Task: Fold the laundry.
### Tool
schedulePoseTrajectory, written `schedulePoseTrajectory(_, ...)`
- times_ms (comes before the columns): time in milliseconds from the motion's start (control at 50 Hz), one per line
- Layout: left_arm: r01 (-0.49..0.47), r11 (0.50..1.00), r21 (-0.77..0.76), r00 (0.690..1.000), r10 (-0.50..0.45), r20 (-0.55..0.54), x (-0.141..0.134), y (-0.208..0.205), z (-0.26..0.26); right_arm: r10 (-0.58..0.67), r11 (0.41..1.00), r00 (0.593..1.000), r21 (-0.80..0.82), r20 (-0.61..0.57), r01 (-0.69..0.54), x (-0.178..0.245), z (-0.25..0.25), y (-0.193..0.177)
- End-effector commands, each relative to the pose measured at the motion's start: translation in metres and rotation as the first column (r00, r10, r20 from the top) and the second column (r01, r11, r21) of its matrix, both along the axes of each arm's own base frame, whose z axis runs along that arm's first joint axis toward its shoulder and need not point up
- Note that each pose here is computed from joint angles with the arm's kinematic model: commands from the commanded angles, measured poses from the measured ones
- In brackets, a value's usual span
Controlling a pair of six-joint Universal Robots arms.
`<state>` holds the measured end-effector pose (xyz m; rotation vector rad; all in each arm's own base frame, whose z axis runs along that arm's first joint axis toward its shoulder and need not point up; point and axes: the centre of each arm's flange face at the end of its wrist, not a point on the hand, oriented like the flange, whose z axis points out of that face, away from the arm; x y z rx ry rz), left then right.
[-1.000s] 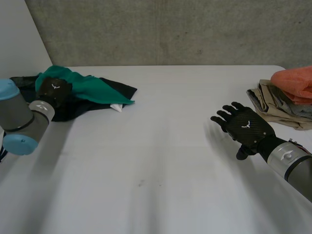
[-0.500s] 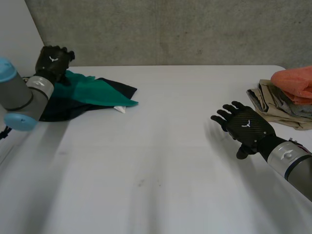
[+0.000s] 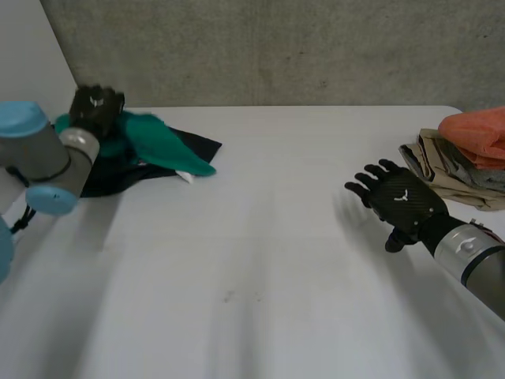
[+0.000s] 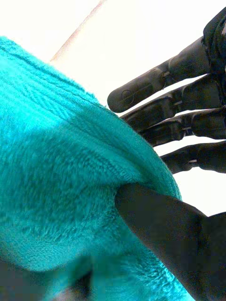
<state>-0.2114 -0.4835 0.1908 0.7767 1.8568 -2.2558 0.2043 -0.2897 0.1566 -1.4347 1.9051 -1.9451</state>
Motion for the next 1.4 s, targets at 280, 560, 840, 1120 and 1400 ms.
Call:
schedulePoseTrajectory(280,0.485,0.871,0.071,0.843,-0.444,-0.303,-0.133,0.244,0.062,-0.238,0.965,0.906,-0.024,0.349,0.262,-0.013,0.108,-0.037)
schedulePoseTrajectory(560,0.501,0.797,0.337,0.863,-0.433,-0.26,-0.164,0.27,-0.024,-0.206,0.97,0.943,0.181,0.259,0.163,0.025,0.058,-0.026)
schedulePoseTrajectory(840,0.247,0.935,0.253,0.955,-0.19,-0.229,-0.076,0.221,0.028,-0.08,0.935,0.995,0.351,0.056,0.055,0.044,0.053,0.042)
schedulePoseTrajectory(1120,0.138,0.937,0.322,0.986,-0.101,-0.13,-0.027,0.196,0.002,0.325,0.904,0.943,0.267,0.074,-0.333,0.149,0.015,0.101)
schedulePoseTrajectory(1400,0.238,0.917,0.319,0.967,-0.193,-0.168,-0.034,0.227,0.012,0.214,0.961,0.977,0.175,0.012,-0.213,0.148,0.026,0.083)
